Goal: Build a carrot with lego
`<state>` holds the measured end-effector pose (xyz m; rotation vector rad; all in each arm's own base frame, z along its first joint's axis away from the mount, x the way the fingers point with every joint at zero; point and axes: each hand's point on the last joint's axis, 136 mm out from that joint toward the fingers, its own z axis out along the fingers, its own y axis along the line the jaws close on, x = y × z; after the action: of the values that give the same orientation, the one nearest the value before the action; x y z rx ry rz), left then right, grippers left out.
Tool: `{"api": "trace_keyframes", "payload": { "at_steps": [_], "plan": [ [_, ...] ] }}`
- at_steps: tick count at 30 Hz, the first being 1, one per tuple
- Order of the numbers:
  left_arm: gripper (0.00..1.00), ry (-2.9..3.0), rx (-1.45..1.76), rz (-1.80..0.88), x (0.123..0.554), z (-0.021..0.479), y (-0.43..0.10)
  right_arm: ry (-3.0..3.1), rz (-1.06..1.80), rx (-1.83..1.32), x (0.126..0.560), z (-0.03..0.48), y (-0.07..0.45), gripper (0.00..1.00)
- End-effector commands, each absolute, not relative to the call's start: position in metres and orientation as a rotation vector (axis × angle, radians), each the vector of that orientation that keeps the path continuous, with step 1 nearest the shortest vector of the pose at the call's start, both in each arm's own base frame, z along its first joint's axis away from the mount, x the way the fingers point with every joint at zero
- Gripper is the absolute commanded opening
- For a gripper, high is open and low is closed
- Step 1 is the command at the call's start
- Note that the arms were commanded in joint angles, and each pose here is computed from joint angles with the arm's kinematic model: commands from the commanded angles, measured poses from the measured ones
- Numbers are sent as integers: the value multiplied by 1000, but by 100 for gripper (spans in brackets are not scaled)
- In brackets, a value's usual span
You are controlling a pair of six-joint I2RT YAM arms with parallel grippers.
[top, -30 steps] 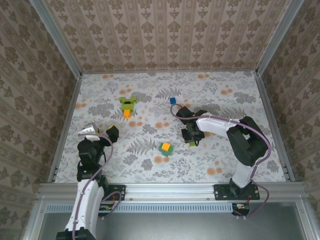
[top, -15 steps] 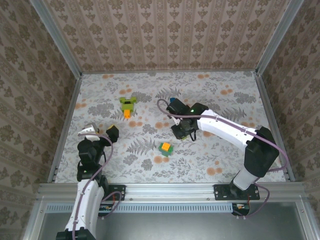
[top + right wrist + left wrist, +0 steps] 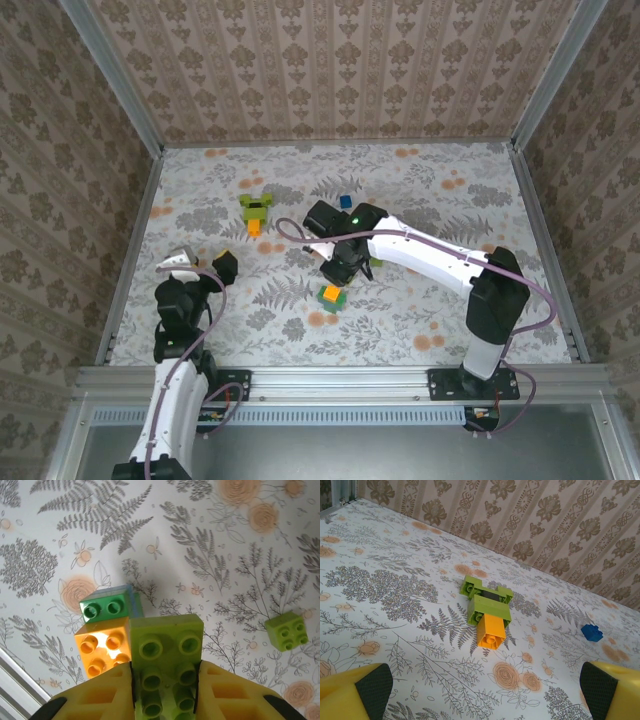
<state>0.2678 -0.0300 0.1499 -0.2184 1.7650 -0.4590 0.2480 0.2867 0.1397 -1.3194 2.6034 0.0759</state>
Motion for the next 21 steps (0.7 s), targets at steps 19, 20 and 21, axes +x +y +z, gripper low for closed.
{"api": "trace_keyframes", "payload": {
  "at_steps": [19,20,21],
  "plan": [
    [100,1751,-187,-444,267,149,-32,2483,92,-1621,230,133,298,29],
    [100,1752,-188,-444,267,149,-32,2483,95,-1628,229,132,300,28],
    [100,1753,-189,-444,267,148,-32,2486,97,-1637,228,131,302,28]
  ]
}}
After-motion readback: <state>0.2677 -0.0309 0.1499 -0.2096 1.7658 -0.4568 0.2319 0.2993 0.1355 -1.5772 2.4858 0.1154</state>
